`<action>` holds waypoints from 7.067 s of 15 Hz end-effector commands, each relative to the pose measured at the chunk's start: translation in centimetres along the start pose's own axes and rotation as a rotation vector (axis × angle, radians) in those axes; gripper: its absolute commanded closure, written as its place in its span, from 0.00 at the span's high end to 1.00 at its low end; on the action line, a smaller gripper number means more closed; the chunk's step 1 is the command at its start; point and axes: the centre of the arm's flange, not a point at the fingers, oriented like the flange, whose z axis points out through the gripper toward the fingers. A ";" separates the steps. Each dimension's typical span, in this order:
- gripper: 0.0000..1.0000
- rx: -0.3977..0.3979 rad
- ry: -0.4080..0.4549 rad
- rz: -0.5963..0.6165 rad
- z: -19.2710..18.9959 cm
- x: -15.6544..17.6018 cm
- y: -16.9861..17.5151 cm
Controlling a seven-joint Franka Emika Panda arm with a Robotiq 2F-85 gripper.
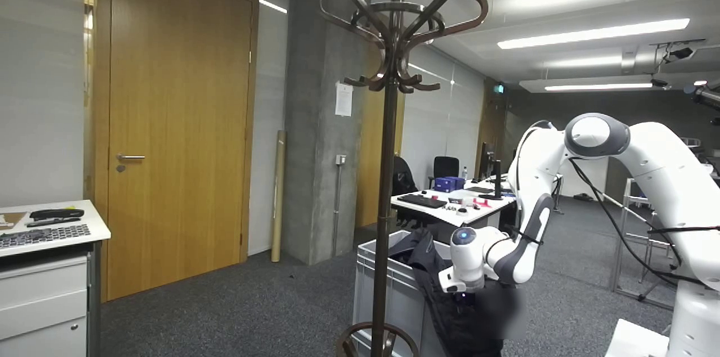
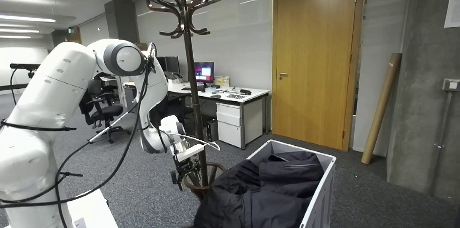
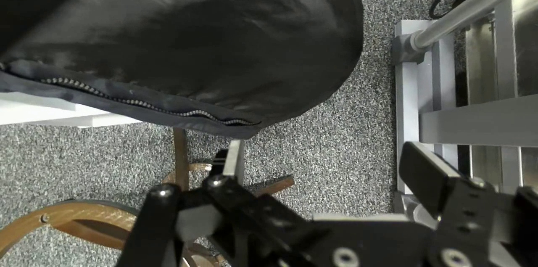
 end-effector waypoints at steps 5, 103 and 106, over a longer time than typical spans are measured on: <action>1.00 0.007 -0.046 -0.251 1.3 -2.1 2.7; 0.00 -0.031 -0.275 -0.606 7.6 -2.3 2.0; 0.00 -0.046 -0.275 -0.522 6.0 -3.4 2.6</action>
